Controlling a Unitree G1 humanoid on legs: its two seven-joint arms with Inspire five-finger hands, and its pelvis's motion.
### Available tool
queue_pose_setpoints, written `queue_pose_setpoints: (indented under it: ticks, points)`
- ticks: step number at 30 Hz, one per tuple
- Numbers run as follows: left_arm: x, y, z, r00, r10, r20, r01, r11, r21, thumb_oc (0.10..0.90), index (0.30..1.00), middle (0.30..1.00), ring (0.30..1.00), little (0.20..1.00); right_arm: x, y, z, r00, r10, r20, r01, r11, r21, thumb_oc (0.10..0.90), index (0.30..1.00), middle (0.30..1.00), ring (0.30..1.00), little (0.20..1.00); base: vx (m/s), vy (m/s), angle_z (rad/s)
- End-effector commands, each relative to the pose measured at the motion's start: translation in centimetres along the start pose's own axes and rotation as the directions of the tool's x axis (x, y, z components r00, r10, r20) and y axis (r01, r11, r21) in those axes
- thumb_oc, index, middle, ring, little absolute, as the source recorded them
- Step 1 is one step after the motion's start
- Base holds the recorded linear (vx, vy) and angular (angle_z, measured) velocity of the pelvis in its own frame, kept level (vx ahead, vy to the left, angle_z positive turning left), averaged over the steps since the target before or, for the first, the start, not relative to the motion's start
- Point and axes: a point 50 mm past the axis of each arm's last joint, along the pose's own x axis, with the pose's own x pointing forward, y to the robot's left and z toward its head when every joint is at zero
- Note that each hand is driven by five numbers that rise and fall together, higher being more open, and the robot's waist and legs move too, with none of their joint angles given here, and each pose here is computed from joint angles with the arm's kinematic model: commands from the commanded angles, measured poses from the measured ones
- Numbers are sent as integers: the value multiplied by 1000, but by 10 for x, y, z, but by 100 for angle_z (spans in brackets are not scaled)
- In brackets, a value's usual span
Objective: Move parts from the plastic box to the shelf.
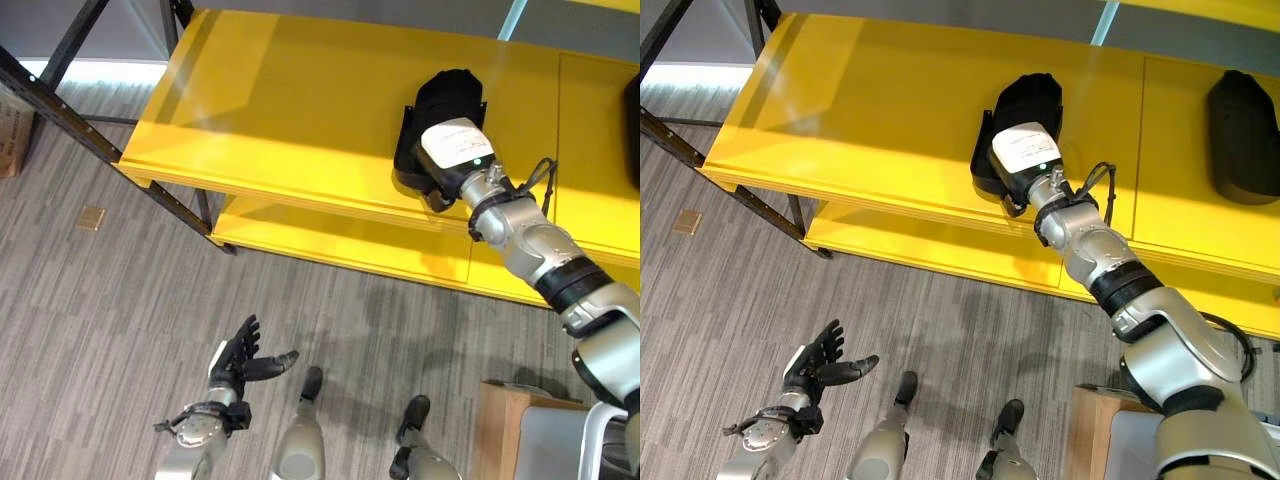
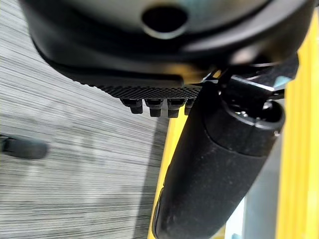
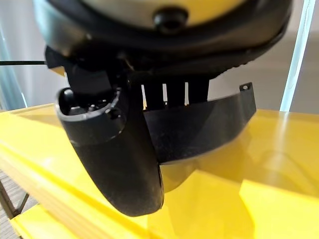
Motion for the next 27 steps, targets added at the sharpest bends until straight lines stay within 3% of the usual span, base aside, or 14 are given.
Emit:
queue_pose_setpoints:
  ticks: [1, 8, 27]
  points:
    - [-4, -4, 33, 984, -59, 171, 55, 998, 27, 900, 1000, 1000, 1000, 1000, 21, -65, 1, 982, -189, -6, 189, 982, -29, 400, 300, 300, 300, 300, 0, 0, 0]
    - [-2, -7, 39, 979, -69, 194, 66, 998, 22, 900, 1000, 1000, 1000, 1000, 24, -57, -18, 984, -145, -108, 140, 989, -48, 400, 300, 300, 300, 300, 1, 1, 0]
    - [0, -7, 42, 977, -76, 200, 72, 997, 28, 900, 1000, 1000, 1000, 1000, 19, -57, -43, 975, -120, -189, 101, 989, -110, 400, 300, 300, 300, 300, 0, 0, 0]
